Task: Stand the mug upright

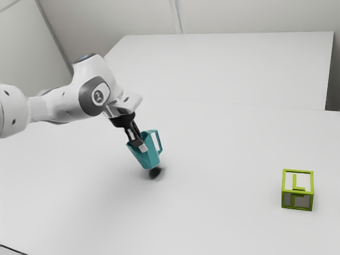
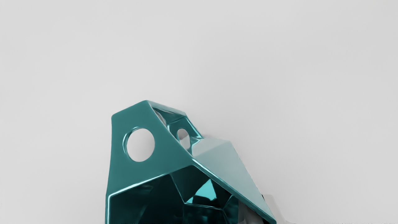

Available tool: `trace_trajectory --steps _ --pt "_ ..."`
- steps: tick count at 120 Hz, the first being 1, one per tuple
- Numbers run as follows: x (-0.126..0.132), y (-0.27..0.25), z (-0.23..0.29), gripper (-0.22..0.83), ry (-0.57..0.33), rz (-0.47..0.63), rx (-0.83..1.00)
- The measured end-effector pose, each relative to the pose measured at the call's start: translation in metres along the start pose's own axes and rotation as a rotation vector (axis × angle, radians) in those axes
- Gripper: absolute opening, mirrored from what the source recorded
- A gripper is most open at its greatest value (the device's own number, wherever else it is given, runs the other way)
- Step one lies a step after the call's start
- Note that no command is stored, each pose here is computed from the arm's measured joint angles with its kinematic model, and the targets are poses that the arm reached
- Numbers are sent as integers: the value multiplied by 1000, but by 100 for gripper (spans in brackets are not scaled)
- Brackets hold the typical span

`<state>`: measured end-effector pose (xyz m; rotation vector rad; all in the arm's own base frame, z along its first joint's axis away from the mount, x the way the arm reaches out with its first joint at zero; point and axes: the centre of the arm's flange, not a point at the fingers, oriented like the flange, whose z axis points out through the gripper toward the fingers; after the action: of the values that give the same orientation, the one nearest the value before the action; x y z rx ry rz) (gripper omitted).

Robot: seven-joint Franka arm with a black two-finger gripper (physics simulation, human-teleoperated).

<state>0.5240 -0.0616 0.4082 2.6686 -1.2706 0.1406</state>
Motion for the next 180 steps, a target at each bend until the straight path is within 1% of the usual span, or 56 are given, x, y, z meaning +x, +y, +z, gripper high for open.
trace_trajectory --steps 10,27,74,107,111,129,141,150,161,169,180 --pt "-4 0 6 -17 -32 -30 59" --pt "-14 -5 13 -17 -55 -124 118" --pt "-20 6 32 -17 -61 -317 174" --pt "-22 9 41 -16 -52 -411 180" --pt "-22 9 41 -12 -50 -420 181" --pt "-22 9 41 22 -44 -454 180" --pt "-21 9 39 37 -39 -470 187" --pt "-16 16 30 44 -29 -466 207" --pt "-11 23 10 50 -9 -464 249" --pt "-4 30 -17 53 10 -461 289" --pt "18 32 -64 56 44 -460 311"
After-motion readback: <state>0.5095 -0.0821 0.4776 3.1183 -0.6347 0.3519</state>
